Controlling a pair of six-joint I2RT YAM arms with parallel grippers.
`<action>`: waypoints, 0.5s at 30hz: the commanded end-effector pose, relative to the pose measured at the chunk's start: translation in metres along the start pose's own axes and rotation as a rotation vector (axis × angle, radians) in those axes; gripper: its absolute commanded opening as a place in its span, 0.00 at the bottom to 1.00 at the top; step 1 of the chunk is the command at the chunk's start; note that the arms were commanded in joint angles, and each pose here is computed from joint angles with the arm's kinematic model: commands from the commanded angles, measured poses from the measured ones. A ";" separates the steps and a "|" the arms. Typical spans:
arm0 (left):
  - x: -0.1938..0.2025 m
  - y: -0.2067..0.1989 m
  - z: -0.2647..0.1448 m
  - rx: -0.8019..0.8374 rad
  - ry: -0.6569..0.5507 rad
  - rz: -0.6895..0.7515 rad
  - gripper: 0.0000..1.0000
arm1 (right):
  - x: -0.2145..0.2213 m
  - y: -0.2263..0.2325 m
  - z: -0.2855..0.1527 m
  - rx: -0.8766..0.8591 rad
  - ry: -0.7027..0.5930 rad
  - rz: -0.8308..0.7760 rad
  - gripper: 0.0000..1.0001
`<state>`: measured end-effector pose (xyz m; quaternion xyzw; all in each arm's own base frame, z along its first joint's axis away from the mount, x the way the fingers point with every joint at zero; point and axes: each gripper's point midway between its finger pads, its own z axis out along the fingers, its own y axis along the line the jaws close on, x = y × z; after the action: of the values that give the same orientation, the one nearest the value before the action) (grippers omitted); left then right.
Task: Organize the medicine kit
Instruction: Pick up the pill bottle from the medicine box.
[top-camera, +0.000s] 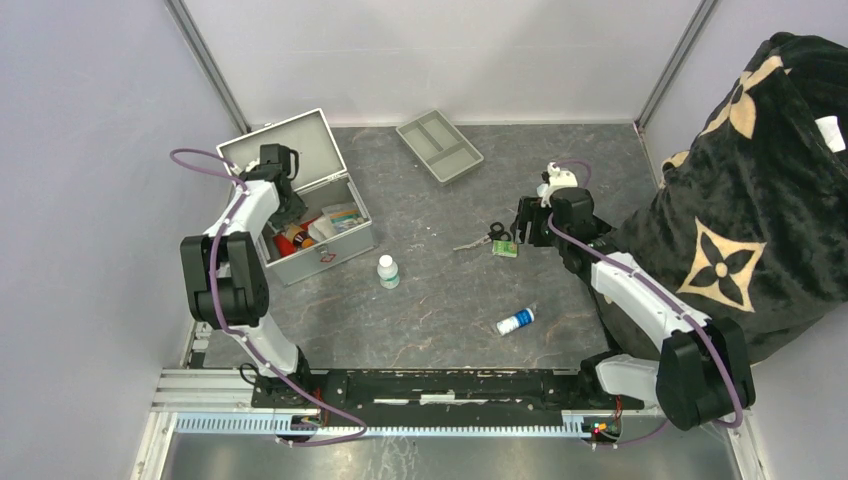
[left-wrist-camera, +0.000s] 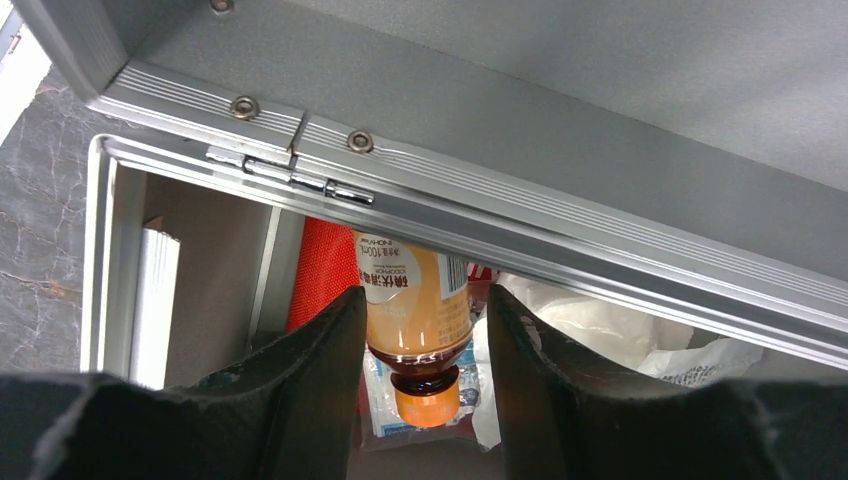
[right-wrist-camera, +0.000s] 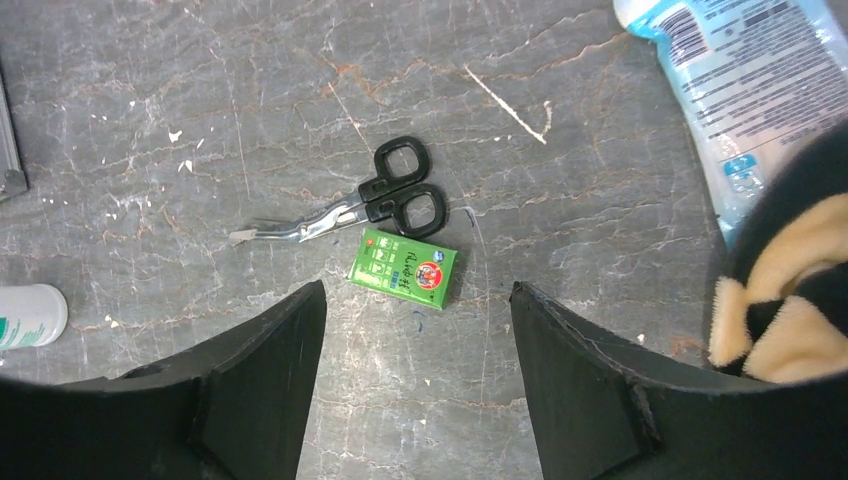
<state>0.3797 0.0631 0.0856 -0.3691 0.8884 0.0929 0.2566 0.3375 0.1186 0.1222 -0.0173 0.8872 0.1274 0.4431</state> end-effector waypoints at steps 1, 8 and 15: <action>-0.004 0.000 0.004 0.003 -0.008 0.025 0.55 | -0.035 0.001 -0.014 0.017 -0.113 -0.006 0.74; 0.001 0.007 0.006 -0.022 -0.005 0.025 0.59 | -0.034 0.006 -0.019 -0.015 -0.129 0.006 0.74; 0.029 0.006 0.032 -0.043 0.097 0.045 0.57 | -0.035 0.008 -0.029 -0.032 -0.162 0.028 0.74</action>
<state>0.3735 0.0631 0.0609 -0.3671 0.8968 0.1034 0.2241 0.3346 0.1150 0.1504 -0.0107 0.8660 0.1332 0.4819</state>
